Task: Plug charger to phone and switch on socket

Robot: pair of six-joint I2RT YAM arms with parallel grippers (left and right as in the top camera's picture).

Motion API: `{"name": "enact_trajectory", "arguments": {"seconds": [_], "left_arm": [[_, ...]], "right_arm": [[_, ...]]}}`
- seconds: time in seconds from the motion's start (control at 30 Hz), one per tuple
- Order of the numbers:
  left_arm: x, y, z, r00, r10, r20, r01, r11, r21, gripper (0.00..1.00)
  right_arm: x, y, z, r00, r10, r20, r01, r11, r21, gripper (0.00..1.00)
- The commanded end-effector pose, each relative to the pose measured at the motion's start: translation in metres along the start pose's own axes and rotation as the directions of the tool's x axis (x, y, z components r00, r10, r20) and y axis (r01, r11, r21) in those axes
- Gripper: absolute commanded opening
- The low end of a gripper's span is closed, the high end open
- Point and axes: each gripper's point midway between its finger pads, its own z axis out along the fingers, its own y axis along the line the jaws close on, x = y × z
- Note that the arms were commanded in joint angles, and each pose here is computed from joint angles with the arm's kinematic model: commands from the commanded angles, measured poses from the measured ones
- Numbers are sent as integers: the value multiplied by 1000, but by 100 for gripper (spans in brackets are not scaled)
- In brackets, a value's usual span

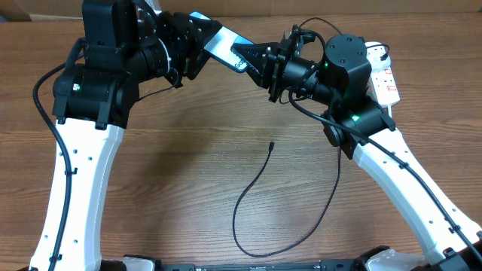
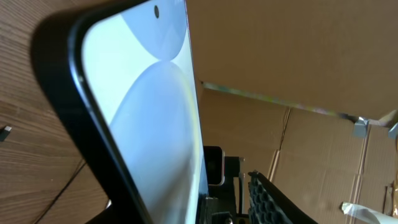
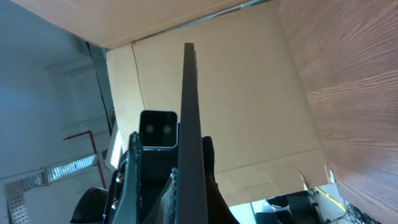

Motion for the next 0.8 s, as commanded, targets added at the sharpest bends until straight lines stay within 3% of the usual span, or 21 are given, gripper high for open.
{"name": "enact_trajectory", "arguments": {"seconds": [0.0, 0.23, 0.77], "left_arm": [[3, -1, 4, 1000, -12, -5, 12, 1000, 1, 36], [3, -1, 4, 1000, -12, -3, 12, 1000, 0, 36], [2, -1, 4, 1000, -12, 1, 12, 1000, -1, 13]], "right_arm": [[21, 21, -4, 999, -34, -32, 33, 998, -47, 4], [34, 18, 1, 997, -33, -64, 31, 999, -41, 4], [38, 17, 1, 995, -35, -89, 32, 999, -34, 4]]}}
